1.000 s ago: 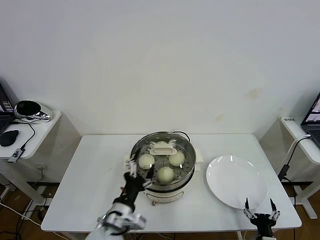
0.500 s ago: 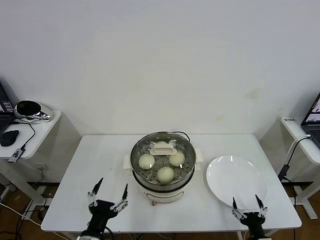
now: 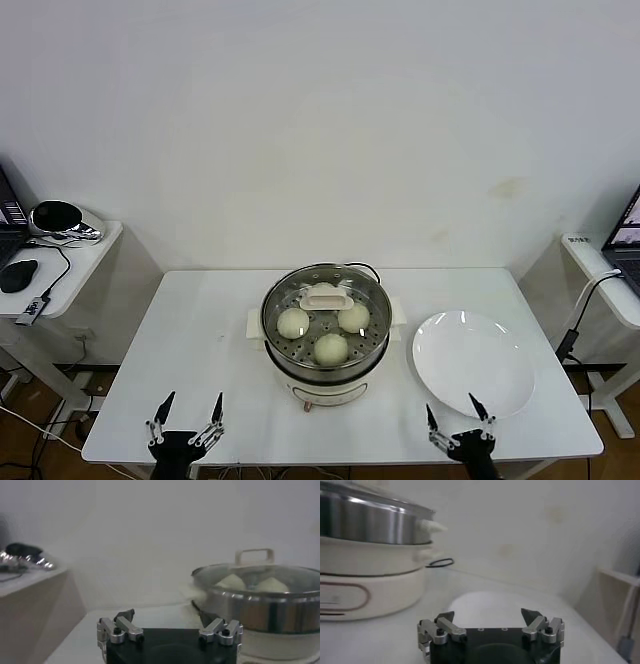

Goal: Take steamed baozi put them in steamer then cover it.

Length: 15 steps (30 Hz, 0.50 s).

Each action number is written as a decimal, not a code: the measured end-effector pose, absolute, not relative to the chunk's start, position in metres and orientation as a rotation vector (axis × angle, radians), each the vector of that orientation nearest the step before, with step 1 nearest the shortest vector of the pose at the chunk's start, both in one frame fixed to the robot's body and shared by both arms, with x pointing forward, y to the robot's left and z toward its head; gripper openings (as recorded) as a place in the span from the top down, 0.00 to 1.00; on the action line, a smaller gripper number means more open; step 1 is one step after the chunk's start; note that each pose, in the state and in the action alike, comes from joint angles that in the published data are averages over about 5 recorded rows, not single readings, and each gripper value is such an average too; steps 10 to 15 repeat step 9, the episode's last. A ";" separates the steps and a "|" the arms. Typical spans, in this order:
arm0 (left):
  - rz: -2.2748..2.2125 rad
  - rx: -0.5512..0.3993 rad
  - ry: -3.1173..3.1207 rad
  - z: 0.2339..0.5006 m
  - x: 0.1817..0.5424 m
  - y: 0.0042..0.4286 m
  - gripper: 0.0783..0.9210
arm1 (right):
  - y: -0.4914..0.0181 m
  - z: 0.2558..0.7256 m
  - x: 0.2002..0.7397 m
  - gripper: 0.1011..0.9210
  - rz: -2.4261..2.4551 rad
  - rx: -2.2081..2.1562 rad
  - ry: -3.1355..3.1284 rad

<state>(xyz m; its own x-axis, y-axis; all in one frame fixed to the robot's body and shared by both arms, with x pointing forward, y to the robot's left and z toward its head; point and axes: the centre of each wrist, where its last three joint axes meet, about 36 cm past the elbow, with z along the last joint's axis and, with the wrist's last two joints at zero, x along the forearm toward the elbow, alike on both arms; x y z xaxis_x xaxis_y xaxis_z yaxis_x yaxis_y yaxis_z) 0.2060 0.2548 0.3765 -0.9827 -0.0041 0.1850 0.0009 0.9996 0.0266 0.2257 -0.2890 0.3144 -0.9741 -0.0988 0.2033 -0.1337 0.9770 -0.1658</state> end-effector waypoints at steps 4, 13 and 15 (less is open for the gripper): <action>-0.019 0.029 -2.937 0.367 0.202 0.260 0.12 | -0.284 0.318 0.224 0.12 0.248 0.193 -2.922; -0.005 0.044 -2.915 0.358 0.198 0.262 0.12 | -0.281 0.322 0.221 0.12 0.240 0.209 -2.915; -0.005 0.044 -2.915 0.358 0.198 0.262 0.12 | -0.281 0.322 0.221 0.12 0.240 0.209 -2.915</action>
